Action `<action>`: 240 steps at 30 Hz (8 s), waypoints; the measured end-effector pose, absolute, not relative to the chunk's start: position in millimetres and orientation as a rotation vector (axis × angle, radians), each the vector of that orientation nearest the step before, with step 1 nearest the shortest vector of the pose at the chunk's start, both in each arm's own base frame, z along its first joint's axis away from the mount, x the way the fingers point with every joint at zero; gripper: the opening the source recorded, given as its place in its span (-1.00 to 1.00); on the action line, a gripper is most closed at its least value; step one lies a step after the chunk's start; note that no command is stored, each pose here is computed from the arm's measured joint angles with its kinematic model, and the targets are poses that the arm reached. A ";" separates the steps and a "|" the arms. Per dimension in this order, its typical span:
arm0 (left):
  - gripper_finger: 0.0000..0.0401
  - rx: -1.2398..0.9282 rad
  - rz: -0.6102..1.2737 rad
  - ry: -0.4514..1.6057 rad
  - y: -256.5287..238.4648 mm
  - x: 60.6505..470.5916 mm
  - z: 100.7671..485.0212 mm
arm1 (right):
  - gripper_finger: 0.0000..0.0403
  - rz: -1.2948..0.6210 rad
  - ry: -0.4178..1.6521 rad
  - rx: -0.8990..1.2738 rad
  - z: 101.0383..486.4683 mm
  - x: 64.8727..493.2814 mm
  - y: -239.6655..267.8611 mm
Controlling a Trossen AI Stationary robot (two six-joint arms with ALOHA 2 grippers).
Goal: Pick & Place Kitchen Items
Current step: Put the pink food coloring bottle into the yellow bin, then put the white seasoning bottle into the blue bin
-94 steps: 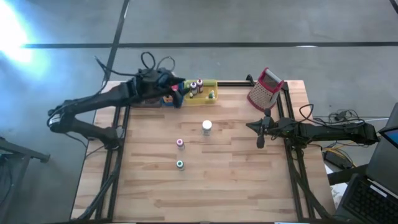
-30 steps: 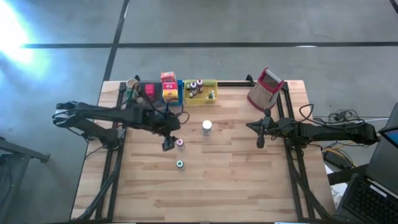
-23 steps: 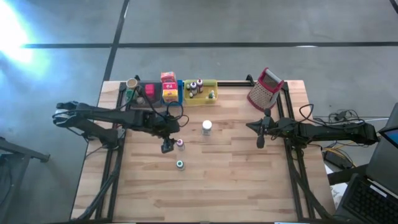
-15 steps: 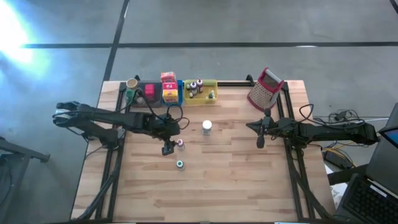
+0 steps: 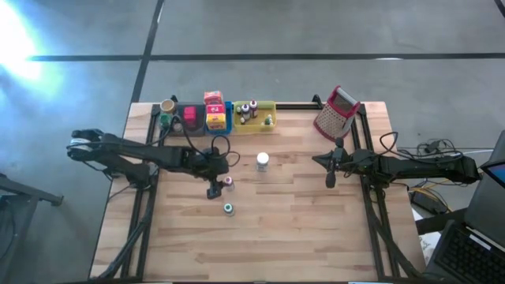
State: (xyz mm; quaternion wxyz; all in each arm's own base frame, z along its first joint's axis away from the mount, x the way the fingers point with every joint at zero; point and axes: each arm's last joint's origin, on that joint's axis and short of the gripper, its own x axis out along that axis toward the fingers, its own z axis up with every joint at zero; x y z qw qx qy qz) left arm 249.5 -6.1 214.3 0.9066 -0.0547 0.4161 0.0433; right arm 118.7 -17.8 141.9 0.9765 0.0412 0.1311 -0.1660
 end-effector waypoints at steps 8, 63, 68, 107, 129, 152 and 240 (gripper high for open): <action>0.36 -0.114 0.059 0.818 -9.8 249.0 205.6 | -0.96 -0.334 0.265 0.083 141.8 118.7 -17.8; -0.24 -0.116 0.027 0.869 -11.4 259.7 202.4 | -0.96 -0.335 0.265 0.083 141.7 118.6 -17.8; -0.30 -0.116 0.028 0.866 -11.4 259.9 202.8 | -0.96 -0.335 0.265 0.083 141.7 118.6 -17.8; -0.32 0.186 0.321 0.509 27.7 300.7 314.6 | -0.96 -0.335 0.264 0.083 141.9 118.7 -17.8; -0.32 -0.061 0.655 0.368 127.4 319.1 321.6 | -0.96 -0.335 0.265 0.083 141.7 118.6 -17.8; -0.32 -0.166 0.764 0.503 177.0 329.9 275.6 | -0.96 -0.335 0.265 0.083 141.8 118.7 -17.8; -0.01 -0.229 0.729 0.622 188.6 338.0 264.4 | -0.96 -0.334 0.264 0.083 141.8 118.7 -17.8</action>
